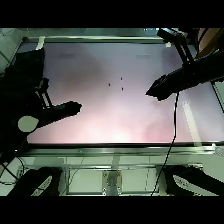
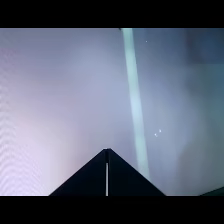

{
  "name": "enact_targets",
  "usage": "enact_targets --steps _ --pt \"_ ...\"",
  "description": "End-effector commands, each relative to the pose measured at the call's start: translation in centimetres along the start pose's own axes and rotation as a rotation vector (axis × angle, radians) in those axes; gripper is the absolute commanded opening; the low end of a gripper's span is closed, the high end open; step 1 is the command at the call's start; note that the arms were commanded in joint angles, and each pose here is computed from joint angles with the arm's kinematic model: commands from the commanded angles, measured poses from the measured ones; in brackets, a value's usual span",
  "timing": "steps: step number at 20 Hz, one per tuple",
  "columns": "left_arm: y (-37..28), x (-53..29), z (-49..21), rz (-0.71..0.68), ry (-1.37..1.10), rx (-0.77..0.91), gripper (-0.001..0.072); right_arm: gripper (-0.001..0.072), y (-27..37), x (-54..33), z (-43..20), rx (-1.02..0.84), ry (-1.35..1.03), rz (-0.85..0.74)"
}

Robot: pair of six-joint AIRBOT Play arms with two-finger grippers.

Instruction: Fold the clothes and pants, and hang the long-sleeved shirts on hangers.

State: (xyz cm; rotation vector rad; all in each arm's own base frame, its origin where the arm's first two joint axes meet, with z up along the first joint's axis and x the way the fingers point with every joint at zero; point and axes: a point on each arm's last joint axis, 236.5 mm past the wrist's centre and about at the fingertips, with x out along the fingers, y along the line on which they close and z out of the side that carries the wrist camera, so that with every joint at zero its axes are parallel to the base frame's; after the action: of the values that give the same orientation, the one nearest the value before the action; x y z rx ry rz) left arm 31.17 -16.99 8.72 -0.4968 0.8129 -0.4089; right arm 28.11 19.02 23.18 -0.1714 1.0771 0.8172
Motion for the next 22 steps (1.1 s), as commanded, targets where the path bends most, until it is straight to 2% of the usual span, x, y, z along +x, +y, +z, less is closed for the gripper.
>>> enact_targets --steps 1,10,13,15,18,19,20,21,22 --pt "0.1 0.0 0.0 0.001 0.001 0.001 0.0015 0.0044 0.0 0.0 0.0 -0.001 0.001 0.001" --pt "0.1 0.1 -0.1 0.002 0.003 0.0 0.0015 0.0044 0.0 0.0 0.0 -0.001 -0.001 0.0" --pt "0.3 0.3 1.1 0.007 -0.049 0.0 0.0016 0.0044 -0.2 0.0 0.7 -0.125 -0.029 -0.012" --pt "0.6 0.8 1.9 0.014 -0.079 -0.004 0.0019 0.0044 -0.3 -0.1 1.2 -0.129 -0.052 -0.016" --pt "4.0 0.9 0.6 0.153 -0.009 0.164 0.0024 0.0044 -0.9 -0.4 4.2 -0.126 -0.175 -0.051" --pt "5.9 0.5 0.7 0.237 0.006 0.269 0.0087 0.0044 -0.9 -0.5 4.8 -0.126 -0.202 -0.052" --pt "7.9 -0.1 1.4 0.33 0.011 0.387 0.0332 0.0044 -0.8 -0.6 5.3 -0.126 -0.224 -0.048" --pt "9.5 -1.1 2.2 0.416 0.011 0.495 0.0713 0.0044 -0.4 -0.7 5.7 -0.127 -0.243 -0.034" --pt "11.1 -2.7 3.6 0.518 0.001 0.617 0.072 0.0044 -0.1 -0.8 6.1 -0.127 -0.259 -0.022"
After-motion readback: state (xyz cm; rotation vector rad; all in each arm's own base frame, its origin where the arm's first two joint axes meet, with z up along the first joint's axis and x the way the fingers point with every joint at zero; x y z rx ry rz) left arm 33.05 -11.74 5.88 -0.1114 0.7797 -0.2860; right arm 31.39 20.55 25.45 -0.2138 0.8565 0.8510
